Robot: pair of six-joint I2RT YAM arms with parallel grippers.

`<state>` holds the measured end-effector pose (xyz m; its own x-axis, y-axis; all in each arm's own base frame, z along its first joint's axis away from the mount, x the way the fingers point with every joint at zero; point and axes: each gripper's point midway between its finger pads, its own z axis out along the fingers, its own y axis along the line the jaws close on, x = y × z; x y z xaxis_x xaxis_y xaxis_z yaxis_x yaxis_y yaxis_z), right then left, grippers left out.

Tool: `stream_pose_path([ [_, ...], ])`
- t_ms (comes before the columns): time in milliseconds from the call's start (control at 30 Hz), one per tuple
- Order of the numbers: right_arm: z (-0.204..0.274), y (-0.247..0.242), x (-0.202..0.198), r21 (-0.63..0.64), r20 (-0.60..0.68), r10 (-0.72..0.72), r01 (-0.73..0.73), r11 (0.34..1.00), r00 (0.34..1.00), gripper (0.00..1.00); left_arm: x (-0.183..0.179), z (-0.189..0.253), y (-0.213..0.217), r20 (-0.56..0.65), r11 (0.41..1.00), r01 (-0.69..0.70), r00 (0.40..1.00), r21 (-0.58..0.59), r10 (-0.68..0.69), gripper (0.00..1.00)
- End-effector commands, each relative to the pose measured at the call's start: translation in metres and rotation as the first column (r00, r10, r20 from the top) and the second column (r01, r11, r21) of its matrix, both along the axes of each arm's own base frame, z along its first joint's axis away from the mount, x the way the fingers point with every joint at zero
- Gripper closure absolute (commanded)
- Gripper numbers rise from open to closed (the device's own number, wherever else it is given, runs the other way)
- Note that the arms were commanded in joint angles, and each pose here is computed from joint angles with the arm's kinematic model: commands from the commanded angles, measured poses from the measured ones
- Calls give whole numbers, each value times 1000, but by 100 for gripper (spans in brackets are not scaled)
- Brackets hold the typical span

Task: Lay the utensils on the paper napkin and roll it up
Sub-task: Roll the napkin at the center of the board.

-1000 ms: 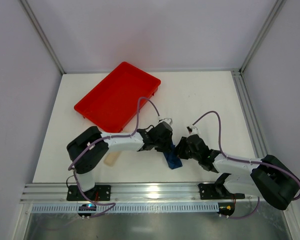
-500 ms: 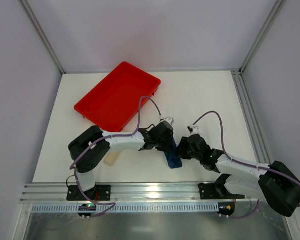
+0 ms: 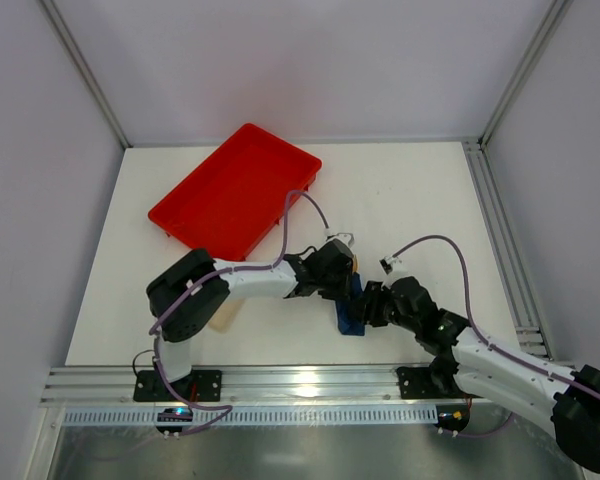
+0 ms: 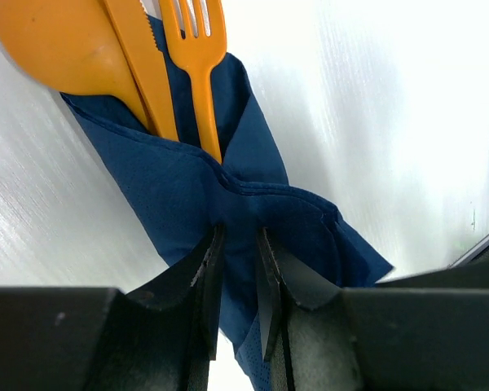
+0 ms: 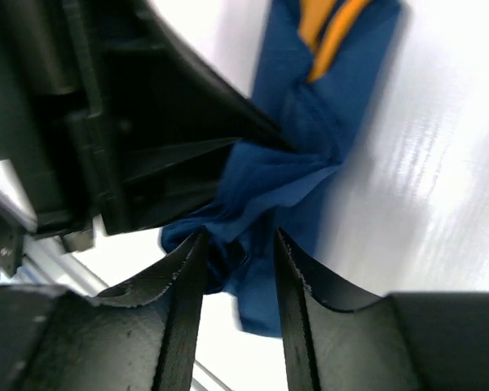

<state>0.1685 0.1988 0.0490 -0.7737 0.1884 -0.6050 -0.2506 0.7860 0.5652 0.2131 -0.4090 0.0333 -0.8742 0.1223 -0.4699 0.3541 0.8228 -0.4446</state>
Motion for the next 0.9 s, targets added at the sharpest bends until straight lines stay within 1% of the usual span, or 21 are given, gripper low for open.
stream_pose_path([
  [0, 22, 14, -1, 68, 89, 81, -87, 994, 993, 58, -6, -22, 11, -33, 997, 4, 999, 80, -2, 73],
  [67, 27, 18, -3, 88, 105, 98, -107, 990, 990, 55, -6, -22, 10, -35, 997, 1, 999, 78, 2, 73],
  [267, 26, 19, -5, 86, 109, 105, -115, 990, 988, 53, -6, -22, 10, -38, 997, -2, 999, 83, 6, 73],
  [433, 22, 23, -7, 85, 111, 120, -130, 988, 987, 48, -7, -23, 10, -46, 996, -5, 999, 84, 9, 73],
  [567, 23, 29, -9, 90, 120, 133, -144, 986, 984, 48, -8, -24, 11, -48, 996, -9, 999, 88, 13, 73],
  [767, 12, 30, -11, 60, 108, 128, -135, 989, 986, 49, -7, -24, 11, -53, 996, -14, 998, 91, 19, 74],
  [867, 7, 29, -10, 35, 109, 114, -118, 992, 987, 51, -8, -25, 11, -58, 996, -16, 998, 91, 21, 74],
])
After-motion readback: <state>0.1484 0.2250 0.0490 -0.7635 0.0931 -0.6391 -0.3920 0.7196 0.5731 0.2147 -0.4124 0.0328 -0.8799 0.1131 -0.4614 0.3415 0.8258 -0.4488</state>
